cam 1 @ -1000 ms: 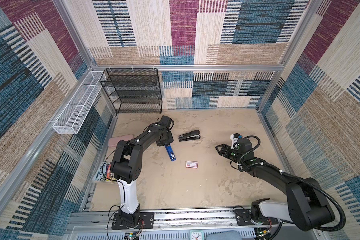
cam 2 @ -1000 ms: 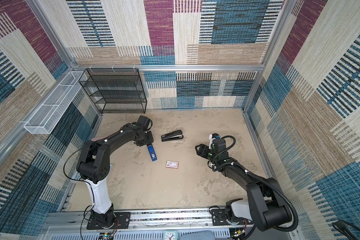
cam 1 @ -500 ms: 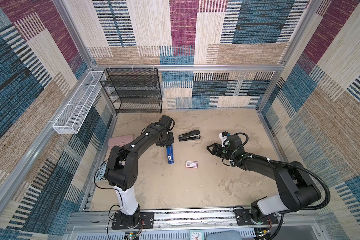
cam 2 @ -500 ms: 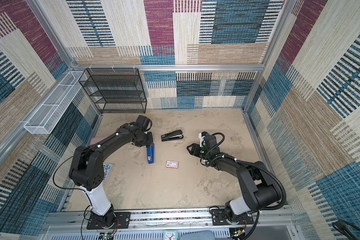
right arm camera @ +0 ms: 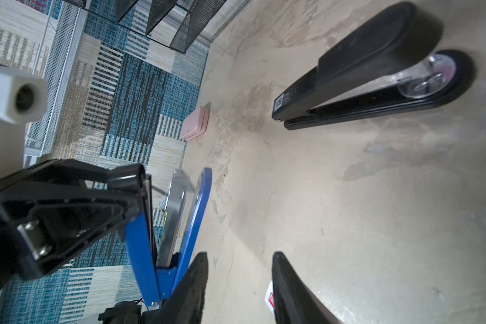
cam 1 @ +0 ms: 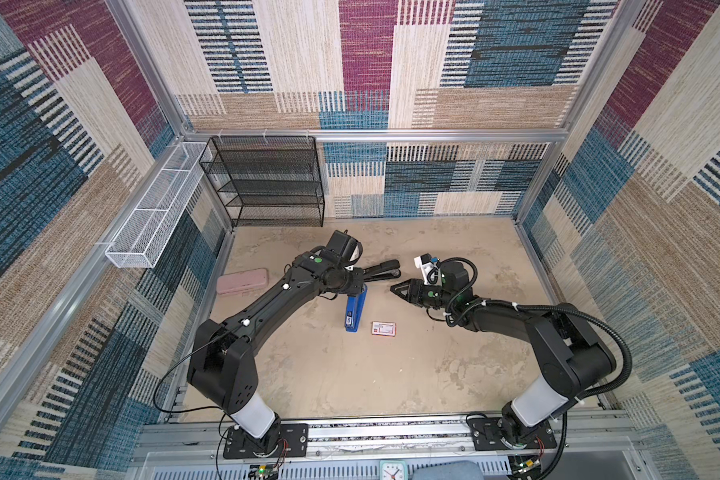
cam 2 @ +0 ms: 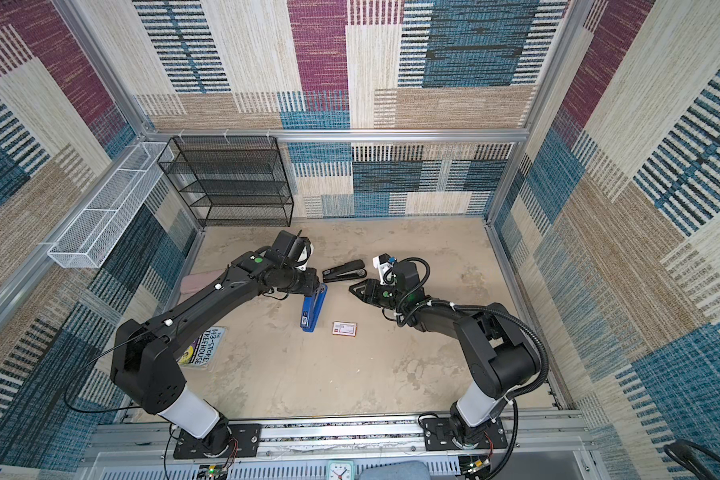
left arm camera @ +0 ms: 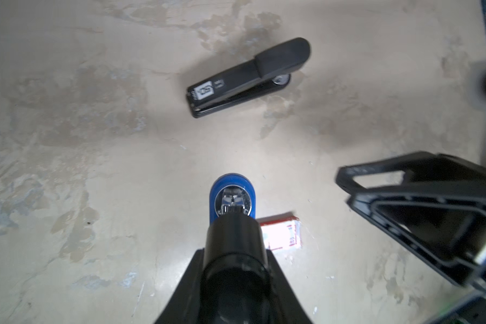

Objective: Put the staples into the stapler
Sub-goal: 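Grasp the blue stapler base with left gripper while right grips its top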

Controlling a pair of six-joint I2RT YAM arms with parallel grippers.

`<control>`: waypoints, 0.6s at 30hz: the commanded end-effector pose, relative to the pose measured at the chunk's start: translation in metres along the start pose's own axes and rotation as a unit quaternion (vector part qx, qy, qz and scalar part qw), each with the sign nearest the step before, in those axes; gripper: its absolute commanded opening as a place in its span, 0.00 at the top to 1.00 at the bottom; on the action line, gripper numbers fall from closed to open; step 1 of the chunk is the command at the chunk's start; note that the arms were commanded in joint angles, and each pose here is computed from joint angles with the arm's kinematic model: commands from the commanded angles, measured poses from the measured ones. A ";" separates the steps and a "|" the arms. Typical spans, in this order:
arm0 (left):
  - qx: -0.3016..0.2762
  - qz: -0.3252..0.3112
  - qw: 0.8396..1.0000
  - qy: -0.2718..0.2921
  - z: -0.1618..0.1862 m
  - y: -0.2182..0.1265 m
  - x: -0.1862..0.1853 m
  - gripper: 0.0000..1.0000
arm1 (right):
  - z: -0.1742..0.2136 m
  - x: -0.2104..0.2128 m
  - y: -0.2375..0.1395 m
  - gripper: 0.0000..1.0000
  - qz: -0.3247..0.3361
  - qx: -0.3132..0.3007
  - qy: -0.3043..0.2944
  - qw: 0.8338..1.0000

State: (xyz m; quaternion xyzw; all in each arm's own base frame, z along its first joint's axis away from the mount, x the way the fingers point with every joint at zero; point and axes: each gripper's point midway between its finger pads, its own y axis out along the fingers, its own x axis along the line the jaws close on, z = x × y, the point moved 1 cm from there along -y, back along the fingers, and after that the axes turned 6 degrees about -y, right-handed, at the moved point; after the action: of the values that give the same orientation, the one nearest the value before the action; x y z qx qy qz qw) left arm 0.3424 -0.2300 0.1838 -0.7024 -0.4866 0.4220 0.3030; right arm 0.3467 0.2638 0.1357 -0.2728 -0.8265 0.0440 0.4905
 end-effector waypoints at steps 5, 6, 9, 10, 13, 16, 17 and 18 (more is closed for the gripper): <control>-0.024 0.050 0.997 0.051 0.004 -0.013 -0.032 1.00 | 0.001 0.028 0.013 0.59 -0.073 0.014 0.009 0.997; -0.025 0.050 0.997 0.053 0.005 -0.014 -0.034 1.00 | 0.003 0.028 0.015 0.60 -0.075 0.017 0.011 0.997; -0.028 0.052 0.997 0.058 0.006 -0.014 -0.038 1.00 | 0.008 0.030 0.019 0.60 -0.082 0.027 0.017 0.996; -0.029 0.054 0.996 0.058 0.007 -0.014 -0.039 1.00 | 0.010 0.030 0.021 0.59 -0.083 0.029 0.018 0.996; -0.029 0.058 0.996 0.059 0.009 -0.013 -0.042 1.00 | 0.013 0.031 0.024 0.59 -0.091 0.035 0.023 0.995; -0.035 0.058 0.996 0.060 0.008 -0.013 -0.044 1.00 | 0.015 0.030 0.028 0.62 -0.091 0.041 0.027 0.995; -0.037 0.060 0.996 0.061 0.008 -0.014 -0.045 1.00 | 0.017 0.029 0.029 0.64 -0.091 0.043 0.029 0.994; -0.039 0.061 0.996 0.061 0.007 -0.014 -0.045 1.00 | 0.018 0.029 0.030 0.67 -0.094 0.045 0.030 0.994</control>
State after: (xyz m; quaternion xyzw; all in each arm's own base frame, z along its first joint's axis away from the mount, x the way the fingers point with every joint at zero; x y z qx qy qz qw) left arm 0.3141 -0.2615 0.1910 -0.7480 -0.4377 0.3909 0.3102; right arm 0.3339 0.3021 0.1311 -0.1917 -0.8239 0.0374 0.5319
